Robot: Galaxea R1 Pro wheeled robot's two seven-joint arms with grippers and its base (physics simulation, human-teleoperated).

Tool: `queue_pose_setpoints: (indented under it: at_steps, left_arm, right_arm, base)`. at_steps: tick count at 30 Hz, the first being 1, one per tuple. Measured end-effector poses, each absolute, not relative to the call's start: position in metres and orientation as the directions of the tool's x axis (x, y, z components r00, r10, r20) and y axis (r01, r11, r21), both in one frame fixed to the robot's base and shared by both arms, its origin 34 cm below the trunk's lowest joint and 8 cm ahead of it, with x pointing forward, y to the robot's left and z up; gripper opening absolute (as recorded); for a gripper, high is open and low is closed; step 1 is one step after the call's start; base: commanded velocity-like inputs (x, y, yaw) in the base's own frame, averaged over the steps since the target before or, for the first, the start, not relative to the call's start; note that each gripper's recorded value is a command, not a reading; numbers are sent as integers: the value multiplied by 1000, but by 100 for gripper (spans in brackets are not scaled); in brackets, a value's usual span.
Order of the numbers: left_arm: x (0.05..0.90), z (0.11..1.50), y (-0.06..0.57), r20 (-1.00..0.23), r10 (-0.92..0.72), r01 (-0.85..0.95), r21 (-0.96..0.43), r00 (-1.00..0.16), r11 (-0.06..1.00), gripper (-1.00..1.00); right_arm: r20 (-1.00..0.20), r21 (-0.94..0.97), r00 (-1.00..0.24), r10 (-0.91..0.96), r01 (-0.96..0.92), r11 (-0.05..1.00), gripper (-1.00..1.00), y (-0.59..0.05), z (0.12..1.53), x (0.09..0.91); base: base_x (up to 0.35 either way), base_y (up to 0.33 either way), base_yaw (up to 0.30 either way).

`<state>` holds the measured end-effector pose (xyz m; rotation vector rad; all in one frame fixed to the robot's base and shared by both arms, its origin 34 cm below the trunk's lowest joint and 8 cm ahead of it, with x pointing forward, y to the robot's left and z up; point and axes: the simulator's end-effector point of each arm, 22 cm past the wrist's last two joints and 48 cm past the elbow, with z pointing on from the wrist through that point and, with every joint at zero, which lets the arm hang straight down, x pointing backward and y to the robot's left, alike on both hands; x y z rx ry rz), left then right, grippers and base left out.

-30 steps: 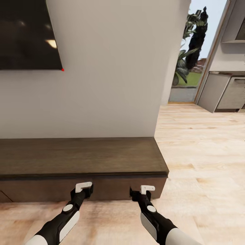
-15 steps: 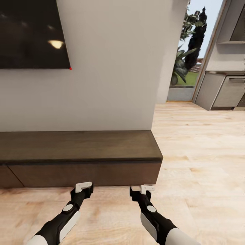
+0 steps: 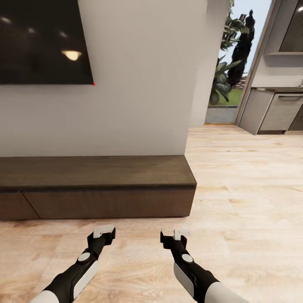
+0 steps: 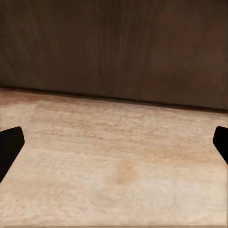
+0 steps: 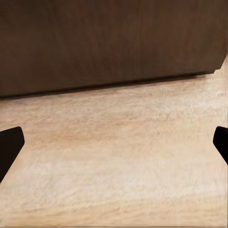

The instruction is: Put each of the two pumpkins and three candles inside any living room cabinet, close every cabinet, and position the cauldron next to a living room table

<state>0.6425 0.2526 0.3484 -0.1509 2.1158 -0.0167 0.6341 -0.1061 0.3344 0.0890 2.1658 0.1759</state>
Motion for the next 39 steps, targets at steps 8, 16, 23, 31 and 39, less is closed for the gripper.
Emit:
queue_pose_setpoints:
  at_steps: [8, 16, 23, 31, 39]
  left_arm:
    - [644, 351, 252, -852, -116, -100, -76, -510, 992, 100]
    - [647, 366, 253, -864, -115, -98, -77, -491, 992, 100]
    - [650, 381, 252, -870, -113, -91, -79, -479, 993, 100]
    - [647, 379, 241, -827, -104, -67, -80, -553, 994, 100]
    - [644, 403, 212, -755, -82, 5, -112, -651, 994, 100]
  right_arm:
    - [-815, 160, -565, 131, -2, 987, 100, -106, 335, 634]
    - [-831, 160, -540, 131, -7, 987, 100, -106, 352, 640]
    - [-835, 156, -534, 131, -3, 988, 100, -111, 366, 644]
    - [-785, 195, -604, 140, -26, 980, 100, -95, 382, 650]
    - [-750, 209, -650, 125, -53, 977, 100, -85, 405, 652]
  base:
    - [-28, 0, 0]
    - [-2, 0, 0]
    - [0, 0, 0]
    - [0, 0, 0]
    - [0, 0, 0]
